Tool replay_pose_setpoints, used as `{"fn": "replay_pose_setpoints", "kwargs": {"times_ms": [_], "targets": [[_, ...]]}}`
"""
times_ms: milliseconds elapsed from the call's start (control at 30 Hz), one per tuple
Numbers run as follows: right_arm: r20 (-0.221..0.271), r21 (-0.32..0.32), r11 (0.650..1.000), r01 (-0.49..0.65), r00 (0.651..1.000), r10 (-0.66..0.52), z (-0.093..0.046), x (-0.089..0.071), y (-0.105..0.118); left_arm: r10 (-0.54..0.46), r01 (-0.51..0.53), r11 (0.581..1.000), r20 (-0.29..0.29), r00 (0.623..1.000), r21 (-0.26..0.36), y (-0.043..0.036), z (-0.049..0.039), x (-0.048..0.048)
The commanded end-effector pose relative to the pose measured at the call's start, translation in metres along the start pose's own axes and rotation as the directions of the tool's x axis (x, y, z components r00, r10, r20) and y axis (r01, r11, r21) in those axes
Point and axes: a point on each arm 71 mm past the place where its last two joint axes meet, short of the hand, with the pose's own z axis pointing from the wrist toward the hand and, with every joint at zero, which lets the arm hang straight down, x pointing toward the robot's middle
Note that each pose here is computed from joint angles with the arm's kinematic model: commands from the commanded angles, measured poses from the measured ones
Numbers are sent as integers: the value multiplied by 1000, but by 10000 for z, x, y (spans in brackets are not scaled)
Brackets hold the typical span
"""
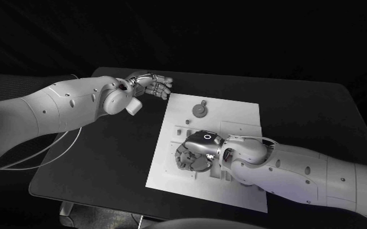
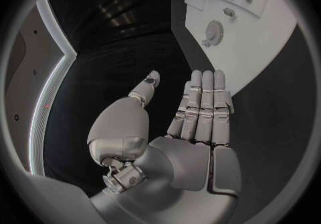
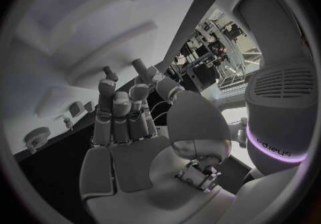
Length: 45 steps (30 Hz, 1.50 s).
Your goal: Assemble the parts on the task board
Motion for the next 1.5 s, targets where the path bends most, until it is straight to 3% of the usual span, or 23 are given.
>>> {"fn": "replay_pose_setpoints", "kwargs": {"times_ms": [33, 1500], "targets": [[-18, 3, 1000, 2, 1000, -2, -4, 27, 1, 4, -4, 1000, -10, 1000, 8, -17, 6, 18], [-3, 46, 999, -11, 1000, 11, -39, 18, -42, 4, -4, 1000, -14, 1000, 4, -12, 6, 11]]}}
